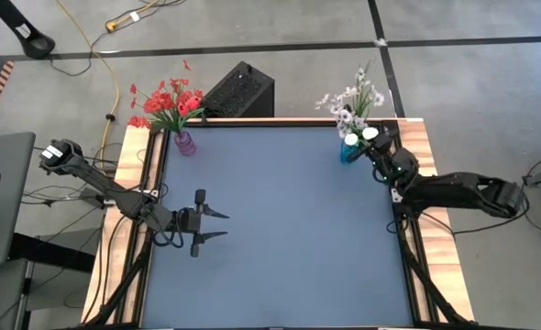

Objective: Sort flowers into vase by color
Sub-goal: Put the white flowers into the blue vase, then return to Home Position

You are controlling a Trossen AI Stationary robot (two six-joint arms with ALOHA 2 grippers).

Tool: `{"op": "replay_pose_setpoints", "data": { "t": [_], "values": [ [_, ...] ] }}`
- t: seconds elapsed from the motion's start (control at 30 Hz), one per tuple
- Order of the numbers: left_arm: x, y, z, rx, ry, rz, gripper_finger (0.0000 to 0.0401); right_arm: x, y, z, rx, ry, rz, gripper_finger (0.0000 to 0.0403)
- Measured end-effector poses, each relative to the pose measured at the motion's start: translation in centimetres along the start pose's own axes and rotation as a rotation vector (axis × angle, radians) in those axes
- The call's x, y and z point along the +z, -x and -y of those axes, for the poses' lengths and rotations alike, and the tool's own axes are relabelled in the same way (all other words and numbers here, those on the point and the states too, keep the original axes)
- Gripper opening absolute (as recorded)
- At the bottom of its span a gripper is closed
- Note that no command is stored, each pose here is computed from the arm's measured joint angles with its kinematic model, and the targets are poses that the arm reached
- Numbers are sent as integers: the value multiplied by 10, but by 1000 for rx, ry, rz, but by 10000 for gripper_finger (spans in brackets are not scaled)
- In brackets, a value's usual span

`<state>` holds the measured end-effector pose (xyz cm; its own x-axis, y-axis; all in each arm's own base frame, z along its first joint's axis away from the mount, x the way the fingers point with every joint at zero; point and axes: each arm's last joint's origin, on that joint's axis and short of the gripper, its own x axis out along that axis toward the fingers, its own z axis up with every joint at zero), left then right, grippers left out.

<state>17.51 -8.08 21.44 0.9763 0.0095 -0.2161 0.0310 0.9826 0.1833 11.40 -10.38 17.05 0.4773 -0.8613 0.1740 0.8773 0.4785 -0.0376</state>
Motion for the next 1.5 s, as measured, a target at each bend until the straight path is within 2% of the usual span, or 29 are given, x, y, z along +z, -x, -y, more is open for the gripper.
{"op": "replay_pose_setpoints", "data": {
  "t": [0.17,0.37,0.6,0.97,1.13,1.37,1.5],
  "values": [
    [0,0,0,0,-3,0,190,-7,0,0,-12,52,-143,82],
    [0,0,0,1,-6,1,190,-3,-4,-1,8,123,-300,82],
    [1,0,0,2,-4,5,190,16,-6,0,25,169,-384,82],
    [1,0,0,-6,-14,7,190,37,9,2,86,235,-531,86],
    [1,0,0,-7,-11,9,190,46,12,2,94,240,-565,131],
    [1,0,0,-7,6,9,190,58,14,3,119,161,-651,231],
    [1,0,0,-7,6,10,190,62,17,2,167,84,-728,258]
  ]
}}
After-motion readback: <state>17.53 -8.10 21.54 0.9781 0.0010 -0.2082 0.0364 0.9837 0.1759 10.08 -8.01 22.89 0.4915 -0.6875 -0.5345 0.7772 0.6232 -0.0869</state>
